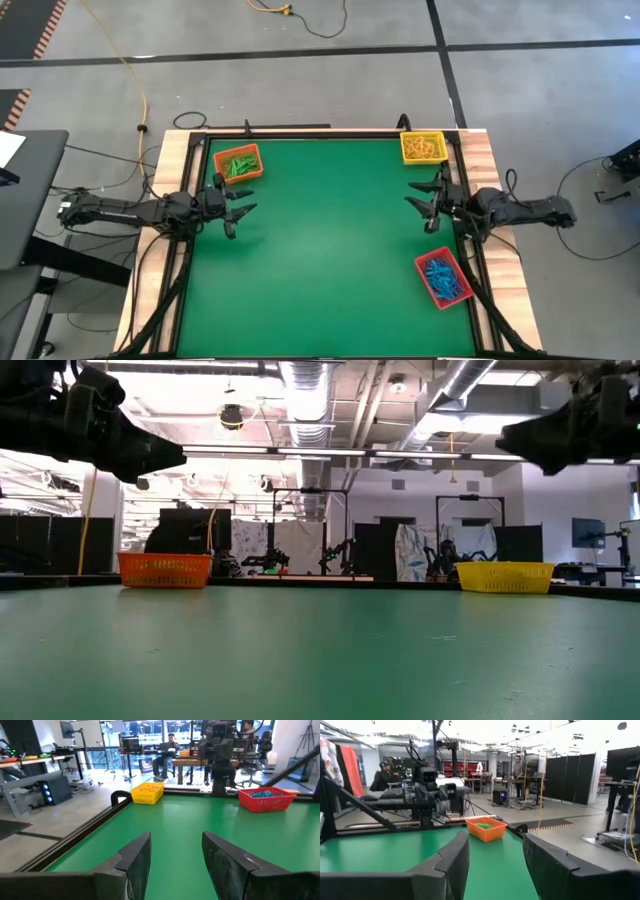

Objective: Sort rubber bands into baskets
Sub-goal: Return to Home Position

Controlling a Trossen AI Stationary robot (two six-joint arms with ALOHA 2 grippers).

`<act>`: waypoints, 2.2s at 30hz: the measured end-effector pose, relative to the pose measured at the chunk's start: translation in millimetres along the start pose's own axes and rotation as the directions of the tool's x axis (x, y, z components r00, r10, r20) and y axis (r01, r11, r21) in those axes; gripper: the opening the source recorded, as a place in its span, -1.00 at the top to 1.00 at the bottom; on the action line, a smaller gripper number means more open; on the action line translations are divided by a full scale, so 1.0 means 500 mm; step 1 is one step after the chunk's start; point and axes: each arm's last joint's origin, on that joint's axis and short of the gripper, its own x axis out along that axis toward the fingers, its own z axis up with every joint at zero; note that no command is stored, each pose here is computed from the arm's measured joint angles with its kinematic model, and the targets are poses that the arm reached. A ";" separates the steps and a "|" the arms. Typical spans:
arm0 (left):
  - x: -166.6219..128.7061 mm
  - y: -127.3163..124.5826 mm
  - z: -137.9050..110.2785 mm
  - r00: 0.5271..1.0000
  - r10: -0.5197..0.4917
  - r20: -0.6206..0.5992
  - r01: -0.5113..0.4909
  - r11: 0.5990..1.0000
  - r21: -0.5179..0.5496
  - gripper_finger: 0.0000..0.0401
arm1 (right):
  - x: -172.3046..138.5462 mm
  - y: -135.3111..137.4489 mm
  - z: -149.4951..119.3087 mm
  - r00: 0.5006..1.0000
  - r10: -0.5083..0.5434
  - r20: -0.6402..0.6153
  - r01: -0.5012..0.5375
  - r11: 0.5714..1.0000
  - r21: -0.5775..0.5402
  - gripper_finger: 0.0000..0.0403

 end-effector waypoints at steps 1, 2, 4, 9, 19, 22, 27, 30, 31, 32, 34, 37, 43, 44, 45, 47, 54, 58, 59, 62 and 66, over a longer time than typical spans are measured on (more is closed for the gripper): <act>0.000 -0.001 -0.001 1.000 -0.003 -0.003 0.003 1.000 0.005 0.17 | 0.001 0.000 -0.008 1.000 -0.003 -0.004 0.003 1.000 -0.001 -0.04; 0.000 -0.001 -0.002 1.000 -0.005 -0.005 0.005 1.000 0.009 0.17 | 0.002 0.000 -0.015 1.000 -0.009 -0.008 0.009 1.000 -0.001 -0.03; 0.000 -0.002 -0.008 1.000 0.000 -0.011 0.000 1.000 0.012 0.17 | 0.002 -0.003 -0.017 1.000 -0.021 -0.013 0.021 1.000 0.009 0.00; -0.001 -0.001 -0.030 1.000 0.008 -0.016 -0.008 1.000 0.027 0.17 | 0.004 -0.009 -0.021 0.999 -0.039 -0.030 0.039 0.999 0.002 0.05; -0.004 0.000 -0.023 1.000 0.010 0.020 -0.012 0.997 0.075 0.17 | 0.007 -0.022 -0.034 0.990 -0.109 -0.089 0.116 0.991 0.071 0.06; -0.004 0.000 -0.027 1.000 0.010 0.004 -0.010 0.997 0.077 0.17 | 0.009 -0.022 -0.038 0.988 -0.113 -0.108 0.128 0.982 0.138 0.06; -0.004 0.000 -0.033 1.000 0.009 -0.028 -0.008 0.999 0.054 0.17 | 0.010 -0.022 -0.040 0.986 -0.112 -0.120 0.132 0.976 0.172 0.06; -0.004 0.000 -0.038 0.999 0.009 -0.049 -0.007 0.999 0.044 0.17 | 0.010 -0.022 -0.041 0.986 -0.112 -0.122 0.132 0.976 0.171 0.06; -0.004 0.000 -0.039 0.998 0.009 -0.055 -0.007 0.999 0.046 0.17 | 0.010 -0.022 -0.041 0.986 -0.113 -0.122 0.133 0.976 0.172 0.06; -0.004 0.000 -0.040 0.998 0.009 -0.060 -0.006 0.999 0.048 0.17 | 0.010 -0.022 -0.041 0.986 -0.112 -0.123 0.133 0.976 0.173 0.06; -0.005 0.000 -0.042 0.998 0.009 -0.070 -0.006 0.999 0.048 0.17 | 0.010 -0.022 -0.041 0.986 -0.112 -0.124 0.133 0.976 0.173 0.06; -0.005 0.000 -0.046 0.996 0.009 -0.090 -0.005 0.999 0.043 0.17 | 0.010 -0.022 -0.042 0.986 -0.112 -0.124 0.133 0.975 0.177 0.06; -0.006 0.000 -0.056 0.991 0.009 -0.137 -0.003 0.999 0.043 0.17 | 0.010 -0.022 -0.042 0.986 -0.112 -0.127 0.134 0.975 0.179 0.06; -0.006 0.000 -0.056 0.990 0.009 -0.138 -0.003 0.999 0.045 0.17 | 0.010 -0.022 -0.042 0.986 -0.112 -0.127 0.134 0.975 0.179 0.06; -0.006 0.000 -0.056 0.990 0.009 -0.138 -0.002 0.999 0.050 0.17 | 0.010 -0.022 -0.042 0.986 -0.112 -0.127 0.134 0.975 0.179 0.06; -0.006 0.000 -0.056 0.990 0.009 -0.138 -0.001 0.998 0.060 0.17 | 0.010 -0.022 -0.042 0.986 -0.112 -0.127 0.134 0.975 0.179 0.06; -0.006 0.000 -0.056 0.990 0.009 -0.137 0.000 0.998 0.064 0.17 | 0.010 -0.022 -0.043 0.985 -0.112 -0.128 0.134 0.975 0.179 0.06; -0.006 0.000 -0.056 0.990 0.009 -0.138 -0.001 0.998 0.058 0.17 | 0.010 -0.022 -0.043 0.985 -0.112 -0.128 0.134 0.975 0.179 0.06; -0.006 0.000 -0.056 0.990 0.009 -0.138 -0.002 0.998 0.055 0.17 | 0.010 -0.022 -0.043 0.985 -0.112 -0.128 0.134 0.975 0.179 0.06; -0.006 0.000 -0.056 0.990 0.009 -0.138 -0.002 0.999 0.054 0.17 | 0.010 -0.022 -0.043 0.985 -0.112 -0.128 0.134 0.975 0.179 0.06; -0.006 0.000 -0.056 0.990 0.009 -0.138 -0.002 0.999 0.053 0.17 | 0.010 -0.022 -0.043 0.985 -0.112 -0.128 0.134 0.975 0.179 0.06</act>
